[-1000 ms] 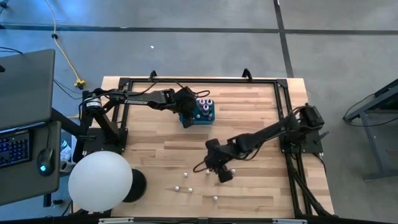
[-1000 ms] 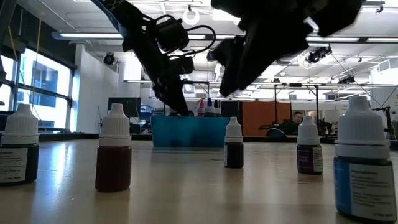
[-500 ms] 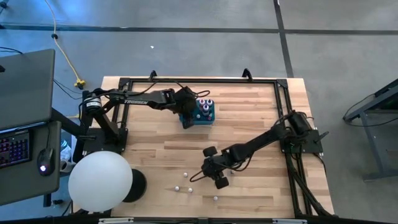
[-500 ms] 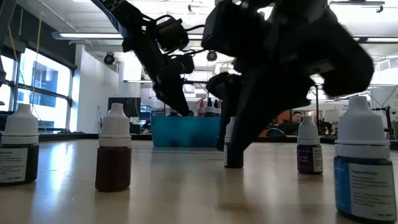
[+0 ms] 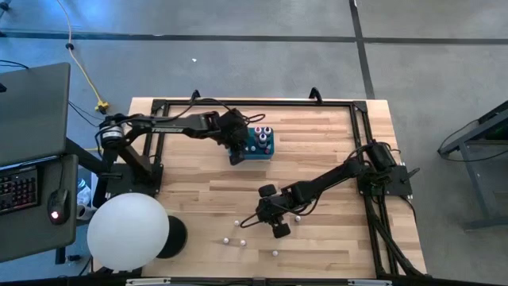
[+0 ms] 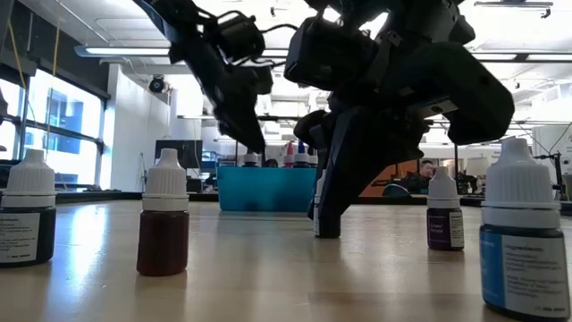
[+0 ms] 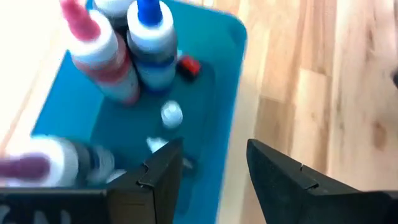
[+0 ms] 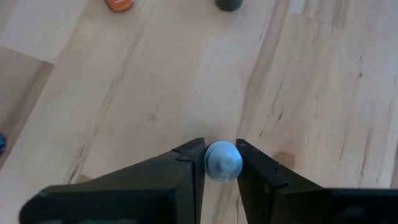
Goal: Pick & Place food coloring
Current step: Put the green food coloring bottle into the blue bin
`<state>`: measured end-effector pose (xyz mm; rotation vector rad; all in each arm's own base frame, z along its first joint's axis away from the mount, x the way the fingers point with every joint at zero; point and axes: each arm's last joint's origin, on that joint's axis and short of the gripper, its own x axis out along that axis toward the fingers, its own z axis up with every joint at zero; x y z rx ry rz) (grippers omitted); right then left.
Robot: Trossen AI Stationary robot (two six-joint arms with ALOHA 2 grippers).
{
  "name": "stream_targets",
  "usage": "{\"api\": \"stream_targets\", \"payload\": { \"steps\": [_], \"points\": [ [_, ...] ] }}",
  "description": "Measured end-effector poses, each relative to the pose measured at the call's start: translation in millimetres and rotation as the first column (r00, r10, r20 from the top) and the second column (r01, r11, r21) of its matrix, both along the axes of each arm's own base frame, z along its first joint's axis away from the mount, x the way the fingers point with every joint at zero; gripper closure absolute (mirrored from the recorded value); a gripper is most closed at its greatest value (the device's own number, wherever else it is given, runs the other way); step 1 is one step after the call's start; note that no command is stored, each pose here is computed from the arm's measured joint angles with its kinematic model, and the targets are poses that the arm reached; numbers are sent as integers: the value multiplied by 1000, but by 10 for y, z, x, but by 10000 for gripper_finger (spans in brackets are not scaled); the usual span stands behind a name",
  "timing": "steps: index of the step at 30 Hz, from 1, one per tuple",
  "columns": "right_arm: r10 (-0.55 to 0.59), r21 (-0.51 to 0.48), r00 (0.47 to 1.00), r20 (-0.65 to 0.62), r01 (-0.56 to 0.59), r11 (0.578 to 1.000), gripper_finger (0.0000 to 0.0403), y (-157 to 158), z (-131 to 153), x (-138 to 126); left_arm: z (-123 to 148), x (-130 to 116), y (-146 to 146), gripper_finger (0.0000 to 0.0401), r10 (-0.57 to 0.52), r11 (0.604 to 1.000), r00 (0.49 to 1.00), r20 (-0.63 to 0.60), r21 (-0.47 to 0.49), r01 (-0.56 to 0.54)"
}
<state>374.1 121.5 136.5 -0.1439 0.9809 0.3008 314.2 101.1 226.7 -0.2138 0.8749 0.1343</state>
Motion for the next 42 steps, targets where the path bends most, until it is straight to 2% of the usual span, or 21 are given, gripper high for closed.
{"api": "stream_targets", "payload": {
  "steps": [3,6,10,15,19,26,33,39,42],
  "points": [
    [-9,0,1000,-4,9,1000,338,-36,-1,8,109,-70,-26,225,10,1000,1000,14,-9,-10],
    [-16,-1,1000,-8,16,1000,319,-64,3,12,255,-170,-78,225,17,1000,999,29,-16,-17],
    [-32,-12,999,-6,32,999,316,-109,57,2,314,-254,-263,225,-17,1000,1000,-19,-25,16],
    [-78,-37,996,34,79,996,339,-227,283,-30,307,-250,-610,225,-91,996,993,-72,3,91],
    [-128,-51,988,92,133,990,338,-361,541,-75,321,-219,-897,225,-134,991,989,-68,22,136],
    [-252,-178,953,165,280,943,320,-773,840,-156,319,-242,-1356,225,-202,973,976,-83,98,210],
    [-335,-187,913,232,380,906,334,-1307,866,-63,328,-283,-1657,225,-229,961,971,-67,145,237],
    [-307,-133,912,274,352,927,314,-1618,711,89,332,-303,-1734,225,-209,959,976,-61,182,217],
    [-325,-144,903,282,375,916,320,-1748,564,161,330,-306,-1740,225,-207,961,976,-63,174,215]
  ]
}}
